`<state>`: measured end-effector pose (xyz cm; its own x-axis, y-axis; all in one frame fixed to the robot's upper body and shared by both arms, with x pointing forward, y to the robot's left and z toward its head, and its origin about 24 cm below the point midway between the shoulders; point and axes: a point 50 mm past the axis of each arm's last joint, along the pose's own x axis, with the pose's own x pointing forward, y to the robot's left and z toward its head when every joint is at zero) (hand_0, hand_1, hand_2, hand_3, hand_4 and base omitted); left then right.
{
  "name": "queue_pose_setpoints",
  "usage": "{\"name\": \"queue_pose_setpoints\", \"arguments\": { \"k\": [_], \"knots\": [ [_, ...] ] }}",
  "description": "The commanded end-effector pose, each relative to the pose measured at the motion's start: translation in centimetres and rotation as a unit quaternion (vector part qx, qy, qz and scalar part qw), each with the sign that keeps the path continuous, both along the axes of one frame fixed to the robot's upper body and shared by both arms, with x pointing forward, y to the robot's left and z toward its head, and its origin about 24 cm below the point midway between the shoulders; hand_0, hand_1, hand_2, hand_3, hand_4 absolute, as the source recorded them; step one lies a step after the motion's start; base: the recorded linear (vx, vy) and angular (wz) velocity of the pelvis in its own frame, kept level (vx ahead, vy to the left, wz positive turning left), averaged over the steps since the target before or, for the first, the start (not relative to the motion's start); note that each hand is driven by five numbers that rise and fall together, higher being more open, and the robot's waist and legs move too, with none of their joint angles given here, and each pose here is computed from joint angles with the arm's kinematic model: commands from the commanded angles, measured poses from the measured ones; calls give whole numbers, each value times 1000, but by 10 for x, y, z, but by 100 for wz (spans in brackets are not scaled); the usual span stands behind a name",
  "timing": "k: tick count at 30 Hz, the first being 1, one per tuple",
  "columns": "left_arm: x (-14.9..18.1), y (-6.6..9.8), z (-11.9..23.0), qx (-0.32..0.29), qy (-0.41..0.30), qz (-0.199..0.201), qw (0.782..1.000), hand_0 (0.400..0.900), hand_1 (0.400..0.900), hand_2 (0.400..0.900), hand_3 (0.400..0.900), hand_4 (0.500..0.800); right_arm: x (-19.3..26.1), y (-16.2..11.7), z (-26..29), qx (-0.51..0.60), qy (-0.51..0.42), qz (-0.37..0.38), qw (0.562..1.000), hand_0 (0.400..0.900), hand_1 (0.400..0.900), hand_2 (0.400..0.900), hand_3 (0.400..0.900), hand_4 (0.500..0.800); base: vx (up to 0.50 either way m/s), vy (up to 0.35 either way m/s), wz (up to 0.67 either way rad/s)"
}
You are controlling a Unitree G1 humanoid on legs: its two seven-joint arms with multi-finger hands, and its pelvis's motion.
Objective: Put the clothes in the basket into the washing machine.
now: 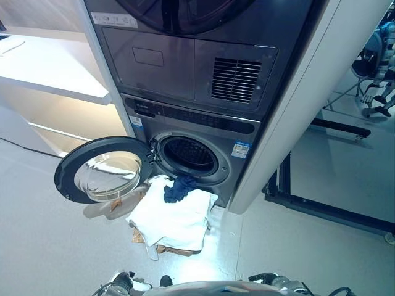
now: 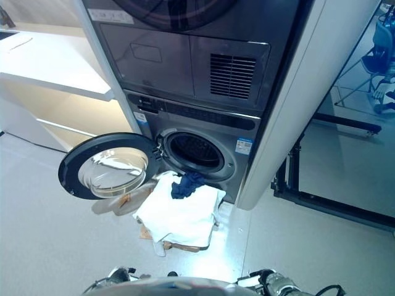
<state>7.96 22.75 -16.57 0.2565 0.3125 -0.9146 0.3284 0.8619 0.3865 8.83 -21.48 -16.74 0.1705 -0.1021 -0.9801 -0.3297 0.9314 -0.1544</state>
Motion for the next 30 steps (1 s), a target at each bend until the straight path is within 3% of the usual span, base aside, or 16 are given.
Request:
{"name": "queue_pose_setpoints", "arguments": {
  "k": [1,5,17,22,30],
  "knots": [
    [9,12,4,25,-5,20,999,900,900,900,900,800,8,-10,3,-21,2,80,997,900,900,900,900,800,0,0,0],
    [6,15,4,20,-2,39,999,900,900,900,900,800,1,-14,3,-30,16,80,996,900,900,900,900,800,0,0,0],
    [10,14,4,21,-5,48,999,900,900,900,900,800,-3,-13,2,-34,27,52,998,900,900,900,900,800,10,5,-2],
    [10,11,4,19,-2,43,999,900,900,900,900,800,-1,-13,2,-43,29,18,998,900,900,900,900,800,11,4,-5],
    [6,9,2,20,5,33,999,900,900,900,900,800,-1,-6,1,-41,38,38,998,900,900,900,900,800,30,-13,-1]
  ]
}}
